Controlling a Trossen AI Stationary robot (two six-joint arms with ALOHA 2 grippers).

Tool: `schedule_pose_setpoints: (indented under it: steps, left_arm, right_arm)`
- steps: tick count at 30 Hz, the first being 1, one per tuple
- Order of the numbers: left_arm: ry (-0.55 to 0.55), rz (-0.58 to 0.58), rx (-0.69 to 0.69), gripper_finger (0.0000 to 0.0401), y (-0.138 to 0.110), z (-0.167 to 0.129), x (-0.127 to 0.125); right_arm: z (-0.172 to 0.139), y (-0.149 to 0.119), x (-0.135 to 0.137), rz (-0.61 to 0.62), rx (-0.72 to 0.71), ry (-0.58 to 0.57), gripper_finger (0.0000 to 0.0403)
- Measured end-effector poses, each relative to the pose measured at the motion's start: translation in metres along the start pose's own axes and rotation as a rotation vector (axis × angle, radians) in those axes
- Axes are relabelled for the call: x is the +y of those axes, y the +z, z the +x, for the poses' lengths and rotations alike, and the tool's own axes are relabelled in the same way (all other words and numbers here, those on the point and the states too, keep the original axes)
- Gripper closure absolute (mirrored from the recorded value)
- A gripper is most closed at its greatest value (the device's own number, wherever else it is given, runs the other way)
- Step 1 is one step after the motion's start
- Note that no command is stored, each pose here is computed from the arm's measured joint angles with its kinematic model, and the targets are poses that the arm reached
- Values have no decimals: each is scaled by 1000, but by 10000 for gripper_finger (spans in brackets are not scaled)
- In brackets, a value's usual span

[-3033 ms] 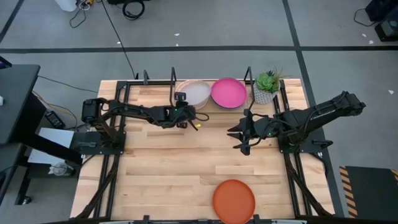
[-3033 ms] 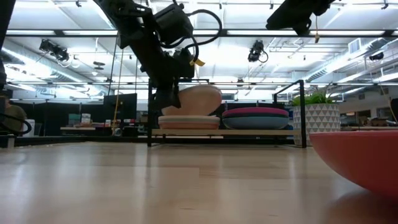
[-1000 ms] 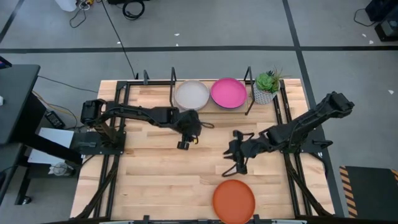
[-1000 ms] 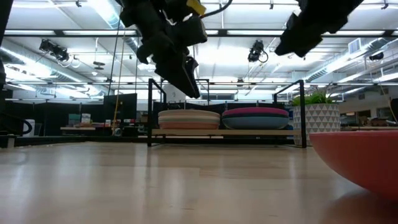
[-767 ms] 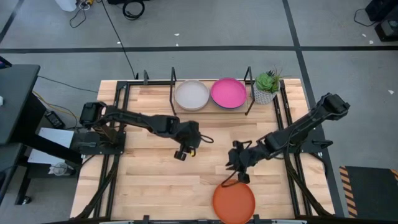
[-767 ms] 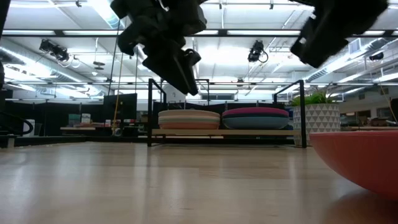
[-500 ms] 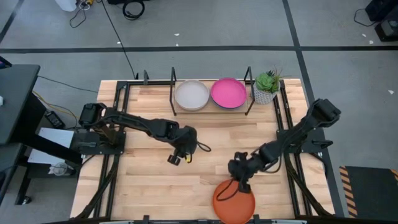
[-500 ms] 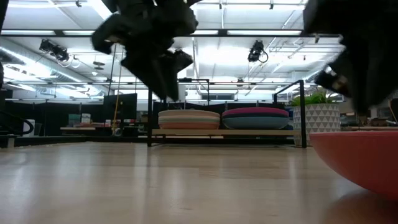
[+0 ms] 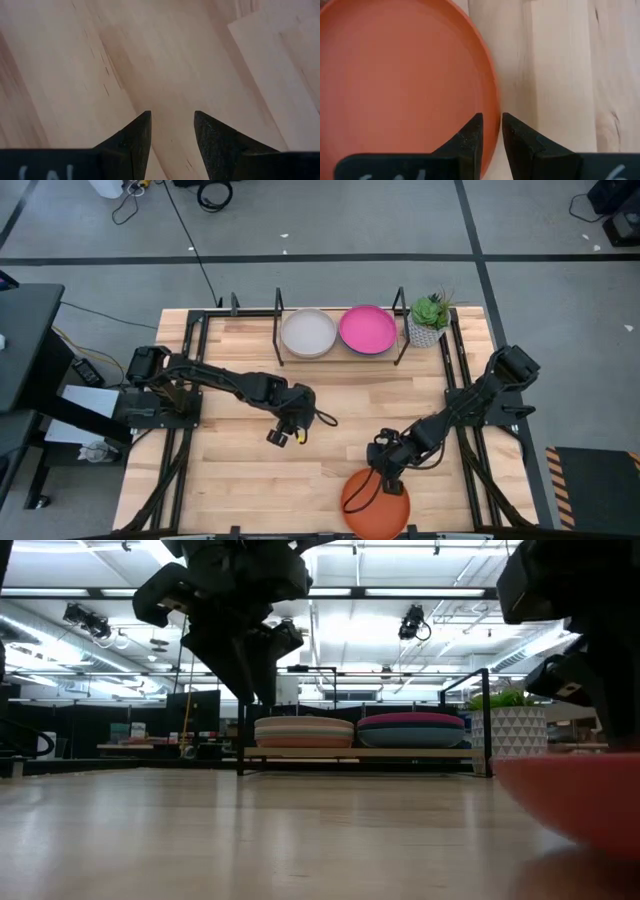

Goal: Place and stack plates onto a shelf
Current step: Stack the orange plate on top of the pink plate on the shelf

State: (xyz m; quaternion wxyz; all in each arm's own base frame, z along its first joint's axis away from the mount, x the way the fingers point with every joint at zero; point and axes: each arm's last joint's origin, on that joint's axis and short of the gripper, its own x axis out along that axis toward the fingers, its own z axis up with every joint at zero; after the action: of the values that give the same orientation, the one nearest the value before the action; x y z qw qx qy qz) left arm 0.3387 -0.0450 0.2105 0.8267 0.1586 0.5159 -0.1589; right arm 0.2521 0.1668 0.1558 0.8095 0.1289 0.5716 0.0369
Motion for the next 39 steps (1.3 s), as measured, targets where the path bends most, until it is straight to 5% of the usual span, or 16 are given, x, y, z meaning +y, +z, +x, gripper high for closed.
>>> schedule_pose_setpoints:
  steps: [31, 39]
  left_arm:
    - [-30, -88, 12, 244, 3, 0, -17]
    - [-39, -36, 8, 244, 7, 1, -30]
  right_arm:
    - [2, -15, -1, 70, 105, 12, 325]
    - [3, -17, -3, 75, 122, 19, 343]
